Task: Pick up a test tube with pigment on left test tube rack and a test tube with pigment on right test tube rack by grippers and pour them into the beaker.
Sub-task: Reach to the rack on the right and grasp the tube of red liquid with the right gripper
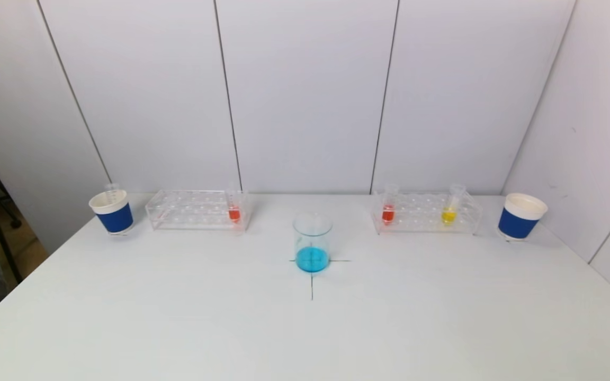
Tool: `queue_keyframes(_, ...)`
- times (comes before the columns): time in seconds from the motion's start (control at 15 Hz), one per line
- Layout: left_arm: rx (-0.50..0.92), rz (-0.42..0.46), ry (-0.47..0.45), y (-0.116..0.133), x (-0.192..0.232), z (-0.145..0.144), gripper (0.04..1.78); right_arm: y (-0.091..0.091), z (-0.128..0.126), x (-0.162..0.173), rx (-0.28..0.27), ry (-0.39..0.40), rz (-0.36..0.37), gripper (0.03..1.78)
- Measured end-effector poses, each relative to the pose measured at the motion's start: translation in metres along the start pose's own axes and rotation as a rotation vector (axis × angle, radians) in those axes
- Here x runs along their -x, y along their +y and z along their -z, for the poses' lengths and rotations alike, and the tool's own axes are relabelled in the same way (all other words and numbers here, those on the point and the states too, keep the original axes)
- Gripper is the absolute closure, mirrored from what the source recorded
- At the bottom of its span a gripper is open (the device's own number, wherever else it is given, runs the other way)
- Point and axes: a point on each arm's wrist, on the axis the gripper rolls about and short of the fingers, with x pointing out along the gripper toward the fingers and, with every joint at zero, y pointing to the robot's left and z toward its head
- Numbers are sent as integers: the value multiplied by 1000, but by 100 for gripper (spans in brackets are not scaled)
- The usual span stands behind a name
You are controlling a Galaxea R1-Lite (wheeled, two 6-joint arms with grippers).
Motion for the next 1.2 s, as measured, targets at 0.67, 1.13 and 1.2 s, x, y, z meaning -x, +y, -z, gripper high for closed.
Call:
queue_keyframes(0.67,21,-66,-167,2,-9,-1,6,0,0,0,0,0,-1,5)
queue_keyframes(1.13,35,-57,-164,2,-10,2,6,0,0,0,0,0,0,5)
queue_keyframes(1.2,35,-57,-164,2,-10,1,6,0,0,0,0,0,0,5)
